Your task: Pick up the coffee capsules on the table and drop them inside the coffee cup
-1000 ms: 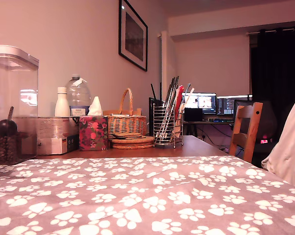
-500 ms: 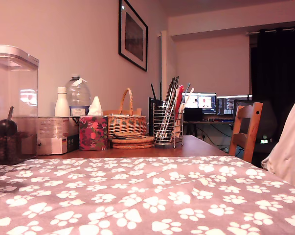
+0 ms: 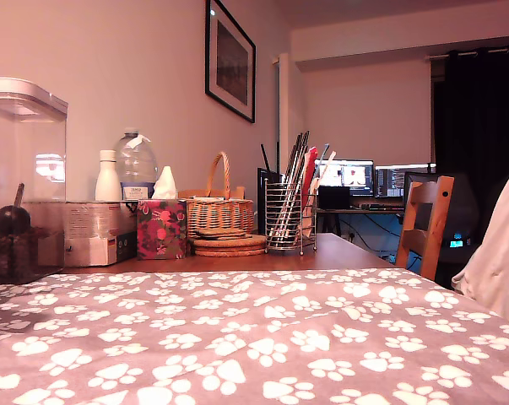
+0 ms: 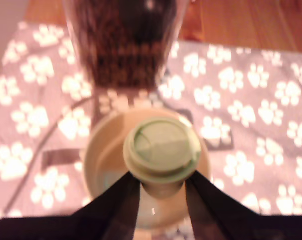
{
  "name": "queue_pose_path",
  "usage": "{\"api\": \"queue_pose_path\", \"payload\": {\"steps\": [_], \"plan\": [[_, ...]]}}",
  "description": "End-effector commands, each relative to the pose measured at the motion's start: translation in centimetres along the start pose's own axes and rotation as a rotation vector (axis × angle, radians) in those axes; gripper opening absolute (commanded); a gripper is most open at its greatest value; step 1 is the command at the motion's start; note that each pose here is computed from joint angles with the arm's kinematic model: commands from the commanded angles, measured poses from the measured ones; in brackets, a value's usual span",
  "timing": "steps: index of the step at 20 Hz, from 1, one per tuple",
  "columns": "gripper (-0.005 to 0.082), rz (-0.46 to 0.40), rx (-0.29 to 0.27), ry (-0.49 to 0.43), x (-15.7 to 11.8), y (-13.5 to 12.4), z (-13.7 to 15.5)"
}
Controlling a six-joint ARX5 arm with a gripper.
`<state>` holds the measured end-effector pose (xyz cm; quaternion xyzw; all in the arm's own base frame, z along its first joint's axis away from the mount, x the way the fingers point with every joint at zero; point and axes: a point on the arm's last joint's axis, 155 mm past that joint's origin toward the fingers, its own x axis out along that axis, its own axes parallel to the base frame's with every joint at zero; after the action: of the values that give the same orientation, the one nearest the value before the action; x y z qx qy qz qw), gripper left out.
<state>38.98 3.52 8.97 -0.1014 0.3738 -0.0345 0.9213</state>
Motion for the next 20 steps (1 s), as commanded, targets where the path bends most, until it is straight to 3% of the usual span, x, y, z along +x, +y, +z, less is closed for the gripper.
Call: {"api": "queue_pose_path", "payload": {"steps": [1, 6, 7, 16, 18, 20], "plan": [[0.0178, 0.001, -0.006, 0.003, 0.06, 0.13, -0.06], [0.0513, 0.001, -0.008, 0.005, 0.06, 0.12, -0.11], [0.0535, 0.001, -0.008, 0.004, 0.06, 0.12, -0.09], [0.0522, -0.004, -0.006, 0.001, -0.01, 0.0, 0.0], [0.0418, -0.026, -0.005, -0.001, -0.11, -0.44, 0.07], [0.0201, -0.03, -0.002, -0.009, -0.43, -0.66, 0.35]]}}
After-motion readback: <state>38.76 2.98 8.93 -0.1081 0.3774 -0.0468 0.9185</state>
